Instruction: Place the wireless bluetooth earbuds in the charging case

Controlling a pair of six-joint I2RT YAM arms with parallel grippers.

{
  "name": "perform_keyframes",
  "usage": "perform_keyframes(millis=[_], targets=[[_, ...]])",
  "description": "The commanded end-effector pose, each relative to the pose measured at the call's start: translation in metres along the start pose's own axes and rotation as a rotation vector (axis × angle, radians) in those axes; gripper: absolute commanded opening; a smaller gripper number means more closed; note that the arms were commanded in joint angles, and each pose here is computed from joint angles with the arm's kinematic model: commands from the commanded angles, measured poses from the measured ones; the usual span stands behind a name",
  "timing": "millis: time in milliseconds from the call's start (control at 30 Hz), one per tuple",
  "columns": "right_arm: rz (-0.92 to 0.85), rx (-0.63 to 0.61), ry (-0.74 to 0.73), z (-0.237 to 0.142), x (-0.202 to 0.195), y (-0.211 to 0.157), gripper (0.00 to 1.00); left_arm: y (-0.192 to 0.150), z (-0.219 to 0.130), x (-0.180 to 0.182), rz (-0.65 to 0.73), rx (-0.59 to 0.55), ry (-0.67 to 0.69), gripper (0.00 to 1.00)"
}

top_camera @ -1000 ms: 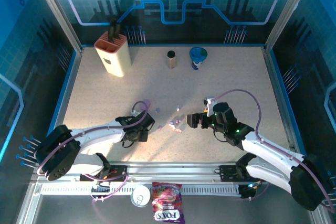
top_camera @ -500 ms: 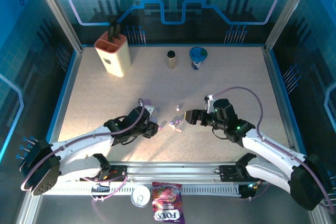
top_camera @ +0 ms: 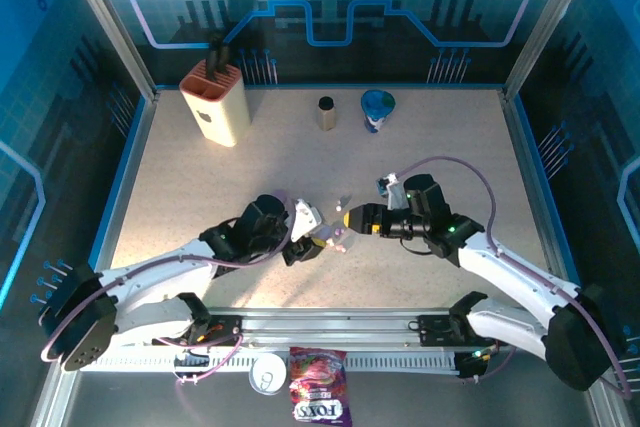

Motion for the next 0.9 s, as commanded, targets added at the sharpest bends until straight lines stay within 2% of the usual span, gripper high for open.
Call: perform_keyframes(millis=[0, 333, 867], targets=[[-0.001, 0.045, 0.1, 0.004, 0.011, -0.003, 0.73, 0.029, 0.001, -0.012, 0.146, -0.078, -0.09, 0.32], [0.007, 0.098, 0.13, 0.015, 0.016, -0.005, 0.69, 0.044, 0.012, -0.011, 0.172, -0.082, -0.099, 0.32], [0.077, 0.115, 0.121, 0.025, 0.008, -0.008, 0.41, 0.05, 0.026, -0.01, 0.184, -0.081, -0.095, 0.32]])
Point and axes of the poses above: each hand's point on the last joint's axis, 136 mm out from that joint toward the fingers, its own z axis out along the fingers, its own x axis along the line the jaws close on, y = z × x, the point moved 4 cm from there along -z, back along the fingers, and after that the axes turned 6 degrees about -z, right-handed, at the moved point
